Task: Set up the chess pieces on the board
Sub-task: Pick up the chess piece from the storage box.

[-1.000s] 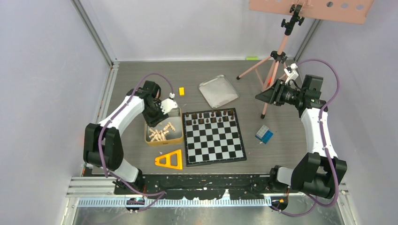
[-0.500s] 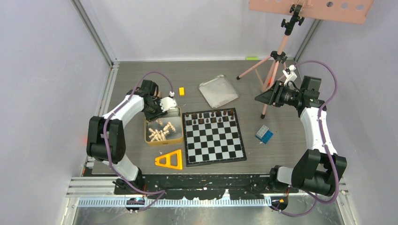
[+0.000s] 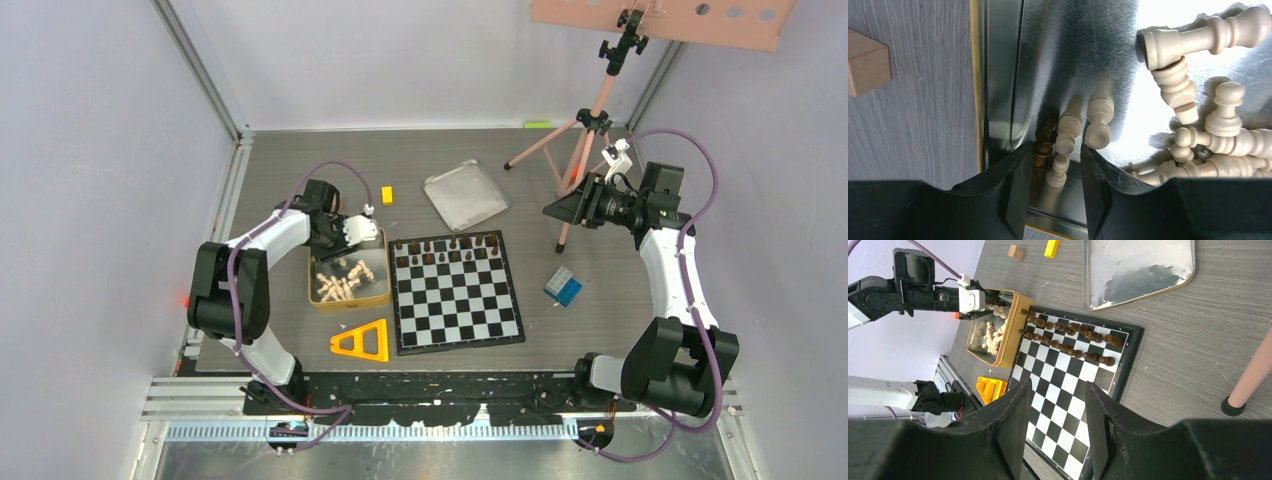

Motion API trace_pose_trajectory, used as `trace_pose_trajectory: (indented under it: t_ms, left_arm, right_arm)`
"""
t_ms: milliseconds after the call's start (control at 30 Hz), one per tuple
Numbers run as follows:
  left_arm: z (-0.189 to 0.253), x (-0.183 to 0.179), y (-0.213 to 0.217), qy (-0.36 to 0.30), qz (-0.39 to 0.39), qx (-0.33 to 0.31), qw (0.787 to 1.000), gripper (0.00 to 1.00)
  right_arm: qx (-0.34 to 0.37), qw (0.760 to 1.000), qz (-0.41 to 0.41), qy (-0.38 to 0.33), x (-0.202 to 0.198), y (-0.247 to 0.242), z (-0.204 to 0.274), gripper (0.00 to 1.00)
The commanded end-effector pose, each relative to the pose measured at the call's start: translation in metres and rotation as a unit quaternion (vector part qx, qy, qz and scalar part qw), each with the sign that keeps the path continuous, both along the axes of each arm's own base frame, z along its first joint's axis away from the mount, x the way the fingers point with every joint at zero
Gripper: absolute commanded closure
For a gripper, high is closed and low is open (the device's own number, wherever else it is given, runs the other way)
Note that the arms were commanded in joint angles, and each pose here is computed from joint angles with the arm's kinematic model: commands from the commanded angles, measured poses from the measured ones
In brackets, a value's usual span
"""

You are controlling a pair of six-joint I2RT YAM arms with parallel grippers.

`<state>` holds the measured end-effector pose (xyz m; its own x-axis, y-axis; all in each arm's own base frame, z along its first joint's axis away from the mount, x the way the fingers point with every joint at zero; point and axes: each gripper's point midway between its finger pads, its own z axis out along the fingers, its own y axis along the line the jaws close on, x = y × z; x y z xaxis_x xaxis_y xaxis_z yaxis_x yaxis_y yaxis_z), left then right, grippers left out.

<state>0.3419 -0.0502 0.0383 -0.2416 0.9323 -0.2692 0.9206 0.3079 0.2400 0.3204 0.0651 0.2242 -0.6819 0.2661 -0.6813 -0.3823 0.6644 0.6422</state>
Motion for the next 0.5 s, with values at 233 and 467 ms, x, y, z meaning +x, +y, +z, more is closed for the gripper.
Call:
trace_pose_trajectory:
  t_ms: [233,467]
  left_arm:
    - [-0.008,0.018,0.003,-0.037,-0.019,0.015,0.999,0.56]
    - [-0.02,0.001,-0.003,0.006,-0.025,-0.005,1.0,0.72]
  right_arm:
    - [-0.008,1.0,-0.001,-0.007,0.002,-0.003,-0.002,0.51]
    - [-0.01,1.0,-0.002,-0.005,0.002,-0.004,-0.004,0.51]
